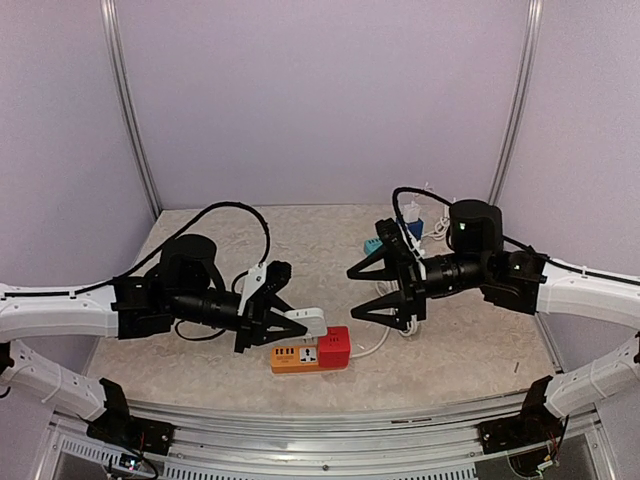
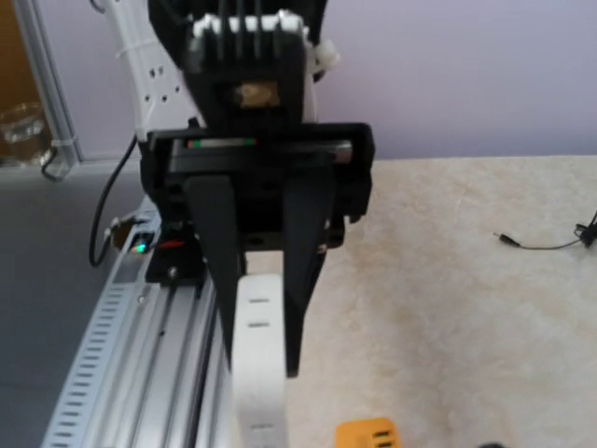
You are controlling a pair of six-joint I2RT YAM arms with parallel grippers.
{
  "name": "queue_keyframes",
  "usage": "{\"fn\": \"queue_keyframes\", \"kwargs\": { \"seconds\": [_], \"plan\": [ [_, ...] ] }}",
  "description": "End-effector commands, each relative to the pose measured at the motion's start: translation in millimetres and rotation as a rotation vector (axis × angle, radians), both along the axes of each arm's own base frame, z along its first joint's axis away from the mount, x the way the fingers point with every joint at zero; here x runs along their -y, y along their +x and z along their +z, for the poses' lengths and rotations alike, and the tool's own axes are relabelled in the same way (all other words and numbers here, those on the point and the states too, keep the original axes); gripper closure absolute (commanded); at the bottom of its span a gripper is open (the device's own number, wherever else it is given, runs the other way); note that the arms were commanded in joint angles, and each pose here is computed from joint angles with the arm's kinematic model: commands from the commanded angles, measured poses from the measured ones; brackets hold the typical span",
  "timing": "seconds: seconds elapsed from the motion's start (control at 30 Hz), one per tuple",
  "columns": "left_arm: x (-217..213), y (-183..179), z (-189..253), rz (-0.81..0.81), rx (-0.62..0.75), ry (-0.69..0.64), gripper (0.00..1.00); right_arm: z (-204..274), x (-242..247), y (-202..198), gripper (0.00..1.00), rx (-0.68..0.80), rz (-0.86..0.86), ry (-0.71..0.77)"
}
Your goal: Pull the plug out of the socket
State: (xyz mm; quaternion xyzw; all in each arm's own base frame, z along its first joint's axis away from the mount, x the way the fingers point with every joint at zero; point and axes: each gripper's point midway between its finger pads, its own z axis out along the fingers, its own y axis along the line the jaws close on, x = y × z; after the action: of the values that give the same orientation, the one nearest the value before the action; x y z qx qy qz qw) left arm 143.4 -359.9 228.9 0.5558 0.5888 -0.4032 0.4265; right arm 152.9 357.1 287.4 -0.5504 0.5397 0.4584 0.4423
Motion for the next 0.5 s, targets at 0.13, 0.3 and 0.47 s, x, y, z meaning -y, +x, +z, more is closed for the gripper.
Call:
{"fn": "queue_keyframes", "kwargs": {
  "seconds": [0.13,0.3,0.47],
  "plan": [
    [18.9,2.0,9.9,-0.016,0.034,-0.003,0.94,-21.2,-9.4,3.0,0.36,-0.121,0.008,-0.095],
    [26.8,2.2,9.0,-0.03,0.024,0.001,0.94,-22.0,-11.3,2.0,0.43,-0.115,0.008,-0.09],
    [32.7,4.0,6.5,-0.035,0.008,0.005,0.93,-31.5,-17.4,-5.2,0.45,-0.114,0.034,-0.119]
  ]
}}
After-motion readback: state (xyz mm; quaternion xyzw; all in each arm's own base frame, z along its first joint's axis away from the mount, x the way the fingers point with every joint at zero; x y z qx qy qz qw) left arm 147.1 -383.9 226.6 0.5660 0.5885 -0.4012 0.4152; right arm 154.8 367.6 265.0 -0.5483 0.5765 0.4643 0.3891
